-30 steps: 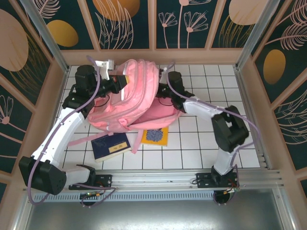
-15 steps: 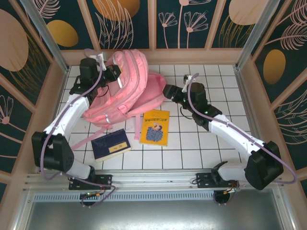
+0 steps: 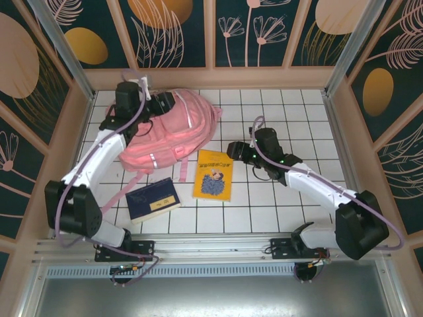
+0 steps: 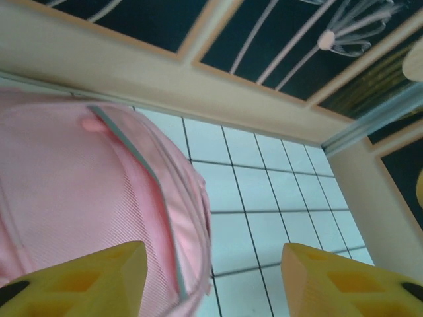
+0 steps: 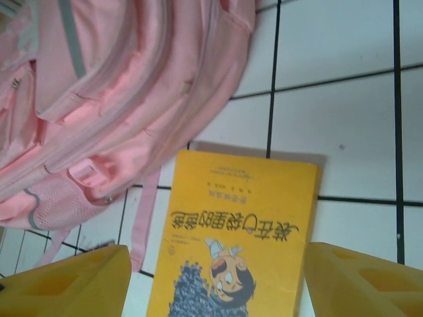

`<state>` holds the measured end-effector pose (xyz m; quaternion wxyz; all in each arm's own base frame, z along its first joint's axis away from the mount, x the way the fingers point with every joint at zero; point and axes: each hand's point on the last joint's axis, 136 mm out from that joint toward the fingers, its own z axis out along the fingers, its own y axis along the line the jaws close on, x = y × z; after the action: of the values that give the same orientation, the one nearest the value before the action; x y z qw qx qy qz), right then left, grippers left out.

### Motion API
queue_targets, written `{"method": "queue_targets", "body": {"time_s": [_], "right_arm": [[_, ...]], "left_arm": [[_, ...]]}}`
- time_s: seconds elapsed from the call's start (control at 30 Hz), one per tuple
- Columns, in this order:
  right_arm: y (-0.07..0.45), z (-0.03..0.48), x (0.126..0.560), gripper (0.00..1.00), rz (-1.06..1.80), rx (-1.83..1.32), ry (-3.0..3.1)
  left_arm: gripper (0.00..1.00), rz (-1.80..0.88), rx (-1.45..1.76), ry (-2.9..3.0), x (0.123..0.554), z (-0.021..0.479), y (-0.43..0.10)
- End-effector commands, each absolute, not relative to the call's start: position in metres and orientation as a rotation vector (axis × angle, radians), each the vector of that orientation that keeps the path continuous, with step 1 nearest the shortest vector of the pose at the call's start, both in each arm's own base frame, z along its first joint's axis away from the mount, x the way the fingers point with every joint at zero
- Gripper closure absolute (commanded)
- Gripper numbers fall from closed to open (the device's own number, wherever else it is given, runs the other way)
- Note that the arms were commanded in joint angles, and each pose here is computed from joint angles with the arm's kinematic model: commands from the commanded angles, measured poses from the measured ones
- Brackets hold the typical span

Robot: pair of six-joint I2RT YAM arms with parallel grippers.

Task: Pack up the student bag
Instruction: Close the student bag at the top-left of the table.

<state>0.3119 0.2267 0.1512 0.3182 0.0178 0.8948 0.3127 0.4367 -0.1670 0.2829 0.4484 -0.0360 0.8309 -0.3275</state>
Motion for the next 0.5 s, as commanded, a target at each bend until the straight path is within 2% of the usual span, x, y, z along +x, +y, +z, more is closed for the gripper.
{"method": "queue_targets", "body": {"time_s": [0.0,0.23,0.47], "right_arm": [[0.227,0.127,0.3,0.3,0.832,0.041,2.452],[0.234,0.093,0.294,0.3,0.975,0.143,2.561],[0.237,0.069,0.292,0.31,1.057,0.211,2.613]], "left_arm": [[0.42,-0.837,-0.004,2.224,0.388,0.23,-0.198],[0.39,-0.975,0.03,2.444,0.324,0.141,-0.248],[0.37,-0.87,-0.098,2.644,0.318,0.078,-0.255]]}}
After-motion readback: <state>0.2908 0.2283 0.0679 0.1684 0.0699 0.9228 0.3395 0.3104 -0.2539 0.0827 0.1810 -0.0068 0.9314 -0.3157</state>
